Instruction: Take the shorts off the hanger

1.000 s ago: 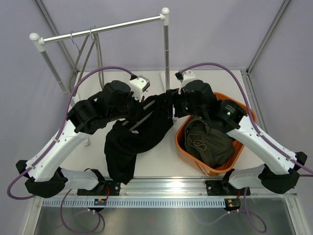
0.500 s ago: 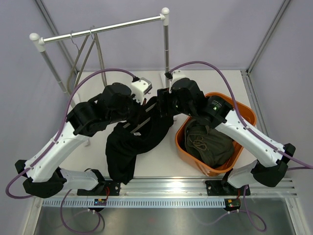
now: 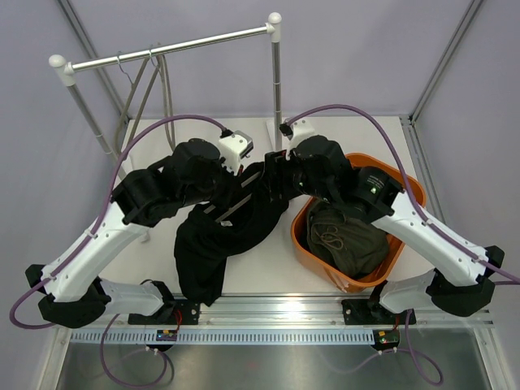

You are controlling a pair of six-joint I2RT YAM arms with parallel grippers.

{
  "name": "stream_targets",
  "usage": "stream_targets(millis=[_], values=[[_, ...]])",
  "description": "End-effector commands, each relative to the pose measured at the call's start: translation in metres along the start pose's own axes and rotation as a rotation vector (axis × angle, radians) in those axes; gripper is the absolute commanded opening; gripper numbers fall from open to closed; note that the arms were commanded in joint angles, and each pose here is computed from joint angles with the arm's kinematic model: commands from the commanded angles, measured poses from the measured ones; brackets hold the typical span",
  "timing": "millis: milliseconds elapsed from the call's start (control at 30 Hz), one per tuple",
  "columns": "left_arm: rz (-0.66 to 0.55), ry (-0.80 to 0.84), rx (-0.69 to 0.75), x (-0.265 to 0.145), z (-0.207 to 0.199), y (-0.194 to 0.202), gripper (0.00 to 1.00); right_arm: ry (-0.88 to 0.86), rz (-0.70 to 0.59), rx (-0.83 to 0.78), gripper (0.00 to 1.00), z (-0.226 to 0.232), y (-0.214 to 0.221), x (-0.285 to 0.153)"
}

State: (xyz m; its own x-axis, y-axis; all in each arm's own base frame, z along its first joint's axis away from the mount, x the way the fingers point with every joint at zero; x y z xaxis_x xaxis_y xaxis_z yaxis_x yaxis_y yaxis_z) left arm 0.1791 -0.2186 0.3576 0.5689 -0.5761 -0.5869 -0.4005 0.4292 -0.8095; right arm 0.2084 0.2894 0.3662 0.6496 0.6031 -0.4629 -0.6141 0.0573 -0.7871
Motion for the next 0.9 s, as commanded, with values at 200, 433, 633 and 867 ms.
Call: stream_targets(millis=[200,433,633,867], values=[[-0.111,0.011,0.006,-0.011,-0.002,-0.030,0.00,-0.009,-0.054,0.002,0.69,0.010,-0.008,-0.006],[-0.116,0.017,0.007,-0.014,-0.003,-0.034,0.00,0.026,-0.016,-0.021,0.70,0.012,-0.002,0.021],[-0.111,0.018,0.011,-0.015,-0.003,-0.033,0.00,0.071,-0.020,-0.026,0.70,0.006,0.000,0.030],[-0.093,0.019,0.017,-0.016,-0.002,-0.028,0.00,0.149,-0.088,-0.032,0.33,-0.006,-0.014,0.020]])
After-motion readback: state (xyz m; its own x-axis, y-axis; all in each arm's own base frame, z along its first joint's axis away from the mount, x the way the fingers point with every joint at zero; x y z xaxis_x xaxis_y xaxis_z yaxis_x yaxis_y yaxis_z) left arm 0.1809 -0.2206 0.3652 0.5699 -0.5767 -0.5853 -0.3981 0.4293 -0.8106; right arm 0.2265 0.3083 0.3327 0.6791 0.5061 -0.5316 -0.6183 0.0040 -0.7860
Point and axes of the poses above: each gripper's point midway between its finger pads, its own x axis out along the fingers, its own z axis along the line the jaws close on, y = z × x, the point moved 3 cm from there along -x, back along the fingers, and after that the axes turned 7 degrees about x, right-handed, at the moved point
